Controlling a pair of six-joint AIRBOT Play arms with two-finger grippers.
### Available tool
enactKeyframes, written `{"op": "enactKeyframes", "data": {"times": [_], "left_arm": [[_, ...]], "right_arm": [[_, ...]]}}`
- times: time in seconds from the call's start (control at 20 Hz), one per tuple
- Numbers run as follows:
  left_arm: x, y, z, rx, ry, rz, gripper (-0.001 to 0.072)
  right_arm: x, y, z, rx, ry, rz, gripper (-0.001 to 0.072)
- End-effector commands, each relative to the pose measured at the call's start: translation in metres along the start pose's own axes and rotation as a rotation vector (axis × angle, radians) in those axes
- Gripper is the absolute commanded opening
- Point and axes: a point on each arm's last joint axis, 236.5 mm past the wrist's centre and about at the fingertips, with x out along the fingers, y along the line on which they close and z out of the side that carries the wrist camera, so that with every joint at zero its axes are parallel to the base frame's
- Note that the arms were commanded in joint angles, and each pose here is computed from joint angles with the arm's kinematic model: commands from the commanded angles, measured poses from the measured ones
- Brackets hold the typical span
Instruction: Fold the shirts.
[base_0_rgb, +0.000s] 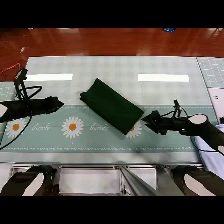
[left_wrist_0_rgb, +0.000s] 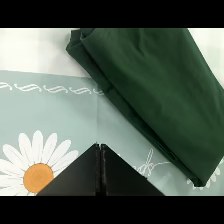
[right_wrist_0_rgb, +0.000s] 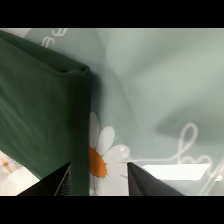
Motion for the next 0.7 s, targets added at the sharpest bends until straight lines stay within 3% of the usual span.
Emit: {"op": "enactKeyframes", "data": {"times": [0.0,0.5,0.55,0.6,0.65], "left_arm": [[0.004,0.002,-0.001,-0.007,0.009,0.004,0.0019],[0.007,0.004,0.001,-0.013,0.005,0.007,0.0019],[0.007,0.004,0.002,-0.012,0.004,0.007,0.0019],[0.007,0.004,0.002,-0.012,0.004,0.007,0.0019],[0.007,0.004,0.002,-0.012,0.004,0.007,0.0019]], "right_arm": [[0.014,0.003,-0.002,0.032,0.052,0.046,0.0414],[0.083,0.055,-0.015,-0.111,0.199,0.007,0.0403],[0.089,0.064,-0.013,-0.129,0.203,0.014,0.0373],[0.093,0.074,-0.009,-0.15,0.202,0.024,0.0266],[0.093,0.086,-0.004,-0.19,0.201,0.045,0.0093]]}}
